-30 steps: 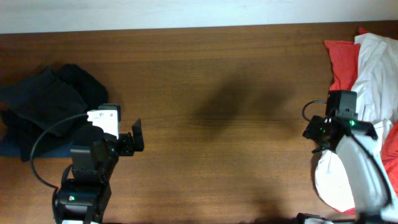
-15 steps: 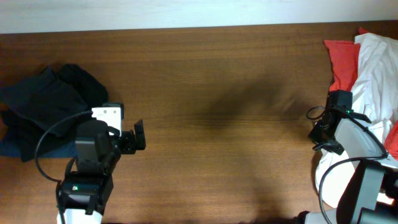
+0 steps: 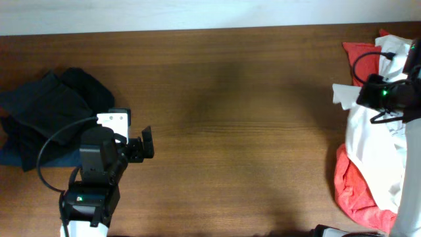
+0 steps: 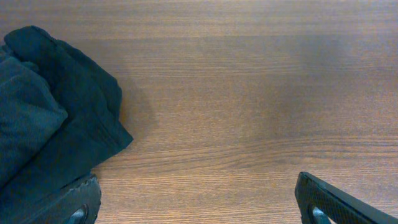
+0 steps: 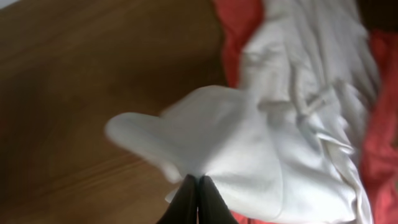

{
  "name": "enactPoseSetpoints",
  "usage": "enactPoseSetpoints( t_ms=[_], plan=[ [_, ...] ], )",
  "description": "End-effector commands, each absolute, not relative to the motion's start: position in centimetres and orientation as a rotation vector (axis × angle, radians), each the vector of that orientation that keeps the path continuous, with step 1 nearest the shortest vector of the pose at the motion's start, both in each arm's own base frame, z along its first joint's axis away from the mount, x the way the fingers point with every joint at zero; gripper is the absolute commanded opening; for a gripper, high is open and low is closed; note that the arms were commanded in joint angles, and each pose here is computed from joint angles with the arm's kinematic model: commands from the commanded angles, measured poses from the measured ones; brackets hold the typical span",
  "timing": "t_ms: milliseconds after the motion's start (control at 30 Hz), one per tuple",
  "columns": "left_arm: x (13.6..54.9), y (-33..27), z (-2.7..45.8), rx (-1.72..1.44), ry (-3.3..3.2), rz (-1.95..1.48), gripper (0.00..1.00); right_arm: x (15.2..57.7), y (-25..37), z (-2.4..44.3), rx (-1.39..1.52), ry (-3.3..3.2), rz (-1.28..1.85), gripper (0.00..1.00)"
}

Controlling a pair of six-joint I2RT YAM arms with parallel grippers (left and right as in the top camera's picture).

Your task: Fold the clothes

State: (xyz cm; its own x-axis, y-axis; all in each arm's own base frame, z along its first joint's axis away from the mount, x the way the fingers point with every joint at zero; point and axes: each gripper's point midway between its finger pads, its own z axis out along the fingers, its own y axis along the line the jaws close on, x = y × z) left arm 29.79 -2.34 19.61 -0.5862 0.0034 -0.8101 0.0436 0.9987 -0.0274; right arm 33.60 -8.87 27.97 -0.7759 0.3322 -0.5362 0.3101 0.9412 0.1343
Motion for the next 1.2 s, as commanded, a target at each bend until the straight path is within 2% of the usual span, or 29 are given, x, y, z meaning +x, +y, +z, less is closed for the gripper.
enactPoseSetpoints(
  t_ms=[0, 33, 100, 233, 300, 333, 367, 400, 500, 600, 667, 867, 1167],
  plan=[
    [30.0, -2.4, 20.5, 0.023, 2.177, -0.068, 0.99, 34.6, 0.8, 35.5, -0.117, 2.266, 0.609, 0.04],
    [30.0, -2.4, 20.5, 0.023, 2.177, -0.068, 0.99, 33.4, 4.8, 38.0, -0.332, 2.141, 0.778, 0.04],
    [30.0, -2.4, 20.5, 0.023, 2.177, -0.068, 0.99, 31.0, 10.8, 39.7, -0.617, 2.01, 0.966, 0.04],
    [30.0, -2.4, 20.5, 0.023, 2.177, -0.068, 0.99, 30.1, 19.0, 35.1, -0.901, 2.143, 0.921, 0.04],
    [30.0, -2.4, 20.5, 0.023, 2.176, -0.068, 0.99, 30.9, 21.2, 33.4, -0.976, 2.158, 0.862, 0.04],
    [30.0, -2.4, 20.5, 0.023, 2.177, -0.068, 0.99, 32.3, 21.7, 32.3, -0.965, 2.19, 0.77, 0.28],
    [30.0, -2.4, 20.5, 0.023, 2.177, -0.069, 0.99, 33.8, 21.2, 31.4, -0.88, 2.247, 0.681, 0.68],
    [30.0, -2.4, 20.5, 0.023, 2.177, -0.069, 0.99, 35.9, 19.6, 30.3, -0.723, 2.33, 0.538, 0.99],
    [30.0, -2.6, 20.5, 0.03, 2.177, -0.081, 0.99, 37.9, 12.1, 28.6, -0.231, 2.504, 0.195, 0.99],
    [30.2, -5.7, 20.9, 0.131, 2.156, -0.273, 0.99, 35.7, 7.8, 26.7, -0.058, 2.664, 0.149, 0.99],
    [30.0, -7.4, 18.9, 0.183, 2.233, -0.393, 0.99, 34.6, 6.5, 26.1, -0.019, 2.723, 0.128, 0.99],
    [27.2, -10.2, 7.9, 0.161, 2.697, -0.675, 0.99, 33.9, 5.2, 25.7, 0.027, 2.763, 0.112, 0.99],
    [27.0, -12.0, 0.1, 0.173, 2.898, -0.758, 0.99, 33.9, 5.2, 25.7, 0.026, 2.763, 0.112, 0.99]
  ],
)
